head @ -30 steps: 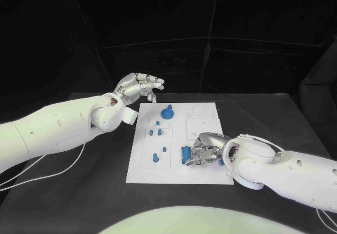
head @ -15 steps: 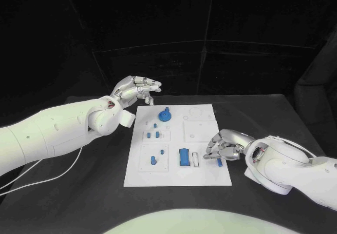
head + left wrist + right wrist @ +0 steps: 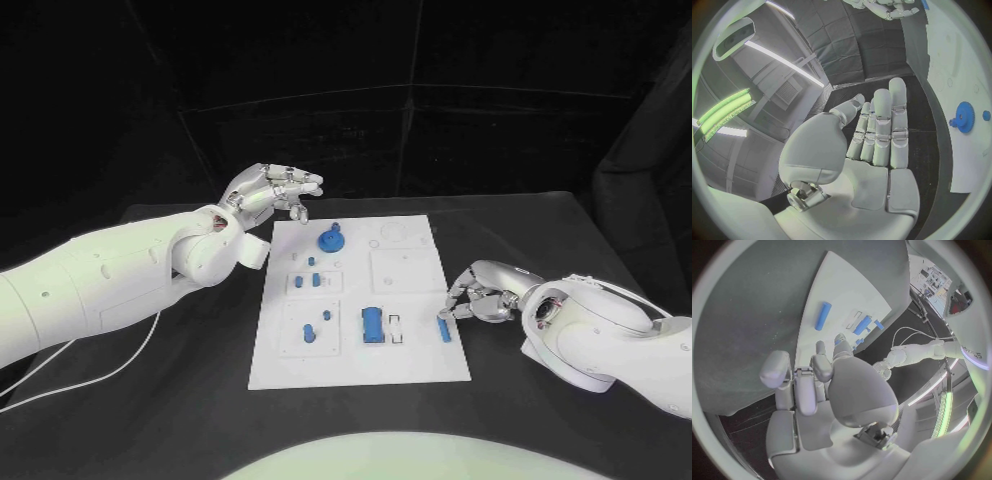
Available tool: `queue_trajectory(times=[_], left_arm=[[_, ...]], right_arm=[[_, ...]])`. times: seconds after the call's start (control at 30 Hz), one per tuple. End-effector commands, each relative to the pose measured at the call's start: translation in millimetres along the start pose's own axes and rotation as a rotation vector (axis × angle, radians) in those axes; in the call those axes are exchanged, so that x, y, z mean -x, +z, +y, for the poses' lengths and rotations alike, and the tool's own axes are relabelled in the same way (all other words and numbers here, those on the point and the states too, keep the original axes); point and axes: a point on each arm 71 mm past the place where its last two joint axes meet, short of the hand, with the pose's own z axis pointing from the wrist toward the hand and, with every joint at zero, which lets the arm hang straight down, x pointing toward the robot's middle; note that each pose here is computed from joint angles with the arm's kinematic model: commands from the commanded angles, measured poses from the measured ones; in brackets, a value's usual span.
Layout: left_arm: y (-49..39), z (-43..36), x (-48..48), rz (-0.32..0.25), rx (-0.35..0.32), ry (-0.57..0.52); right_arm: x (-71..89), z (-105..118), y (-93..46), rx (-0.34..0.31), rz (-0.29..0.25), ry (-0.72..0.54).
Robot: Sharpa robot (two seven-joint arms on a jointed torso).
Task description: Assemble the parts on the task board
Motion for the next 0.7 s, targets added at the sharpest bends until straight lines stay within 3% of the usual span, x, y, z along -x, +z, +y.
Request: queue_trajectory(times=[0.03,0.37,0.7], left_arm=[[0.7,-0.8,-1.4,0.011,-0.006,-0.01],[-0.1,-0.4,-0.9,0.011,-0.005,-0.01],[-0.5,-0.5,-0.6,0.011,-0.007,-0.01]], right_arm=[[0.4,-2.5,0.9,-0.048,-0.004,-0.093],[-11.7,-3.4,6.1,-0.104,0.101,-0.168],[-20.9,3.5,11.2,-0.099,0.138,-0.184]])
